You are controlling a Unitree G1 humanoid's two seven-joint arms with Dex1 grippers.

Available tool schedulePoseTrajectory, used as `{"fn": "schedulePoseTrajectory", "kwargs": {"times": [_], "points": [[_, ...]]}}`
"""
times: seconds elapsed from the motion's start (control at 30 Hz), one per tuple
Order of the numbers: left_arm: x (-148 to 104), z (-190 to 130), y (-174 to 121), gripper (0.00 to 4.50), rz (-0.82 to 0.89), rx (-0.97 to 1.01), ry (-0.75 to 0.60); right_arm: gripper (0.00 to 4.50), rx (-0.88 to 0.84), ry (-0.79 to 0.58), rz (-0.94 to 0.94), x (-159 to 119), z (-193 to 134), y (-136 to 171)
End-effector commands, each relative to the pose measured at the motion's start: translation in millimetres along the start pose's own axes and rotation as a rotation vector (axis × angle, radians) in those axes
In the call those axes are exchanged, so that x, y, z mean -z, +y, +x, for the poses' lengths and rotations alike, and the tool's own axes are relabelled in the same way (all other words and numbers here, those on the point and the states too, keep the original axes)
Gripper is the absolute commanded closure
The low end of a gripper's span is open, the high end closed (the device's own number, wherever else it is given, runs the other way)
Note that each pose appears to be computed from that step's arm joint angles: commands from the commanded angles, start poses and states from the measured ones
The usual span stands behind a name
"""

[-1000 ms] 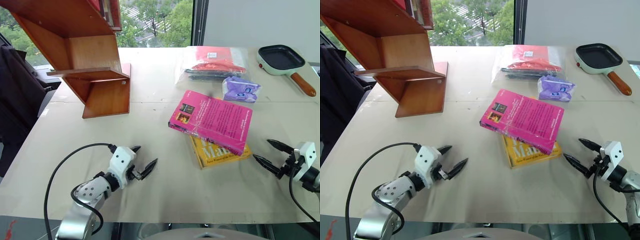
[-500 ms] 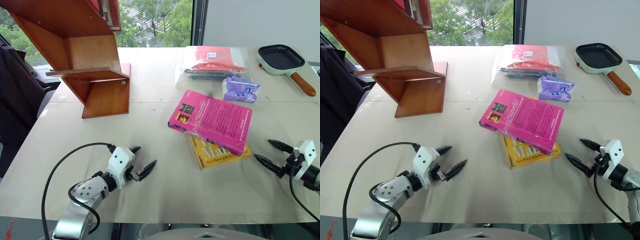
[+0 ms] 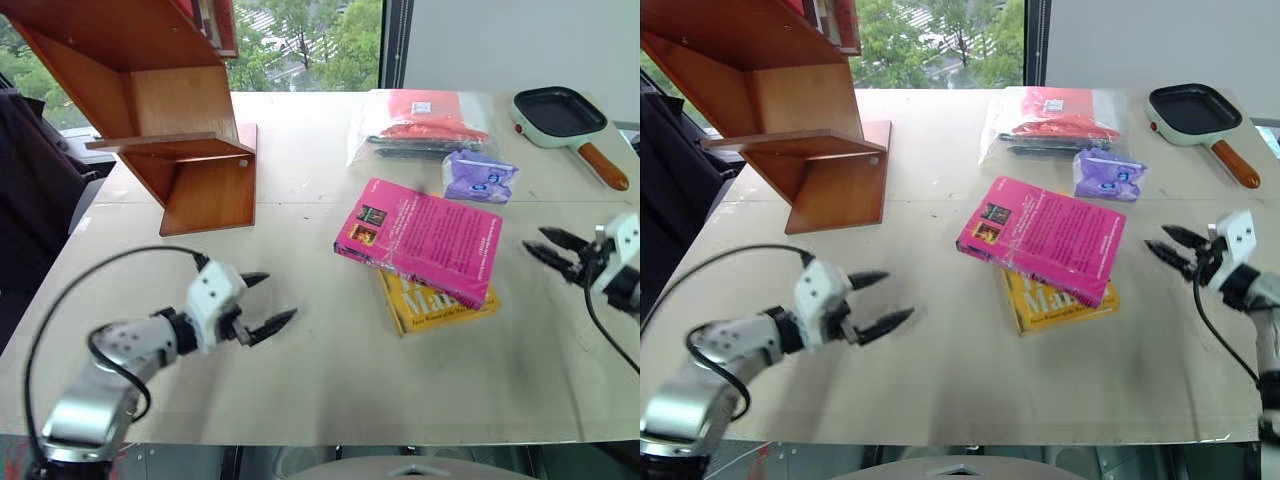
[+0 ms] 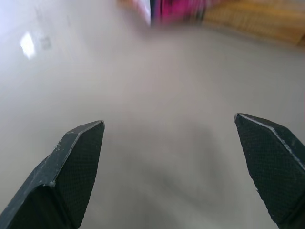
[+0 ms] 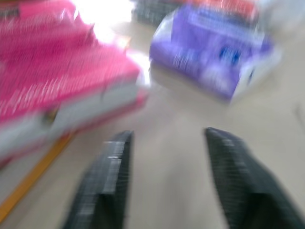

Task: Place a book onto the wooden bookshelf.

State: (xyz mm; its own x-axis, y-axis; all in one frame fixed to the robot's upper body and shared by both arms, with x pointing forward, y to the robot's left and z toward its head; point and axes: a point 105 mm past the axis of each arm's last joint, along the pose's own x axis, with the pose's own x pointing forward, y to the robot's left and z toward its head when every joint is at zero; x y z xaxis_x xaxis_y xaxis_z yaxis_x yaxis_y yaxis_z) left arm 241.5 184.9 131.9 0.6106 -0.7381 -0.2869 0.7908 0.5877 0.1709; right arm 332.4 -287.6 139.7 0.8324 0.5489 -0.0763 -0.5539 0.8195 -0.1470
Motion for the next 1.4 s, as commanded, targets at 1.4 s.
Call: {"fn": "schedulePoseTrajectory", "kwargs": {"times": [1.4], "points": [[-82.0, -21.0, -8.5, 0.0, 0.074, 0.171, -0.128, 4.44, -0.417, 0.088, 0.0, -12.0, 28.8, 78.8]]}}
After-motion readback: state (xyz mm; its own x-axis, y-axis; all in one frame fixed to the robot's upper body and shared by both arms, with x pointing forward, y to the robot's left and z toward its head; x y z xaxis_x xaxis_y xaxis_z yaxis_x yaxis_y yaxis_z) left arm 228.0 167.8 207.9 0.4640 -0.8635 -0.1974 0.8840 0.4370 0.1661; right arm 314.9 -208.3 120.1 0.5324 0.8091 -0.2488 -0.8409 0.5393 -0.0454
